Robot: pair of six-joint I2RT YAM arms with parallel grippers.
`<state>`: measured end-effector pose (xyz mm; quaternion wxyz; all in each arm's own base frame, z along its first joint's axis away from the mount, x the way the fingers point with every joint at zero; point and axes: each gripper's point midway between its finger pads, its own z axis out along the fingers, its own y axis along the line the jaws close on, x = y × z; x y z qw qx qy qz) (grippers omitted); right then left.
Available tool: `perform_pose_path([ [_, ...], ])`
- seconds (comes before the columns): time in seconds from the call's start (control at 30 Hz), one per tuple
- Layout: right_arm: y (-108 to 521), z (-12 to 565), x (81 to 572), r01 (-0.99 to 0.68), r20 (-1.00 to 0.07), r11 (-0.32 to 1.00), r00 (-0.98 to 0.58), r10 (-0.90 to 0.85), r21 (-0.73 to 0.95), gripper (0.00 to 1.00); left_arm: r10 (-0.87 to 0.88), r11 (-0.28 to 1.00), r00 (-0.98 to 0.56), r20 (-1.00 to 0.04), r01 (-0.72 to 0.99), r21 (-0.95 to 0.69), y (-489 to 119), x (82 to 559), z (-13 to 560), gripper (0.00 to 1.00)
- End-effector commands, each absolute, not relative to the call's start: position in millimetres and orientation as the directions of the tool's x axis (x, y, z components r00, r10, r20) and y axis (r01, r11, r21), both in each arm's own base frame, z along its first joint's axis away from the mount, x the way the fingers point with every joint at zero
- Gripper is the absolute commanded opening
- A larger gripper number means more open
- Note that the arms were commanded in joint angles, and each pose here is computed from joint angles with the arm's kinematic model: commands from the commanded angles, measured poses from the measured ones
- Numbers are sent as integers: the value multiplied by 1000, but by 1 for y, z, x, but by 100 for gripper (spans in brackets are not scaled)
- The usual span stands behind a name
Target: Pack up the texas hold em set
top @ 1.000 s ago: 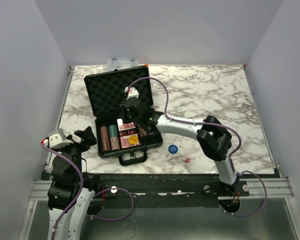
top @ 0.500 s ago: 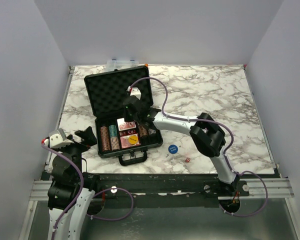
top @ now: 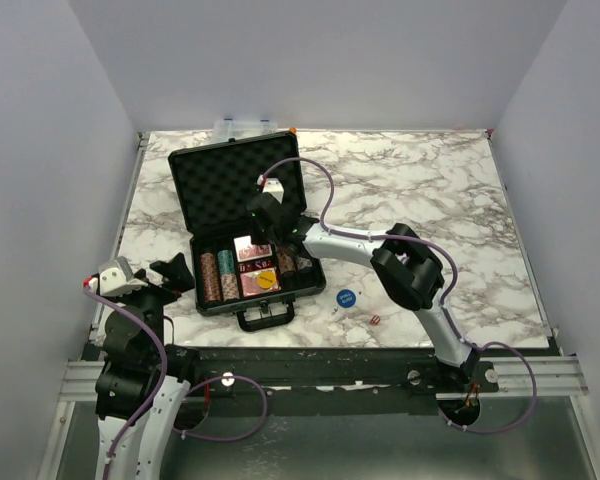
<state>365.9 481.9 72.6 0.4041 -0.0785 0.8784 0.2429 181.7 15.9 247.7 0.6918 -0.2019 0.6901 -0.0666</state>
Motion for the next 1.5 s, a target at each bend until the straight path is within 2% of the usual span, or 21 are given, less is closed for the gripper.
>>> perform_pose_path([
  [0.0,481,61,370,-309,-731,878,-679,65,366,1,-357,919,24,-934,-170,-356,12,185,244,99],
  [1.1,466,16,343,-312,-663,873,-749,17,376,1,-353,920,12,-936,-177,-349,12,187,243,99],
  [1.2,466,25,340,-321,-661,868,-750,12,380,1,-353,920,10,-936,-176,-349,12,187,242,99],
  [1.47,474,93,335,-409,-701,814,-713,-4,412,1,-350,921,-2,-937,-180,-344,12,189,240,99],
])
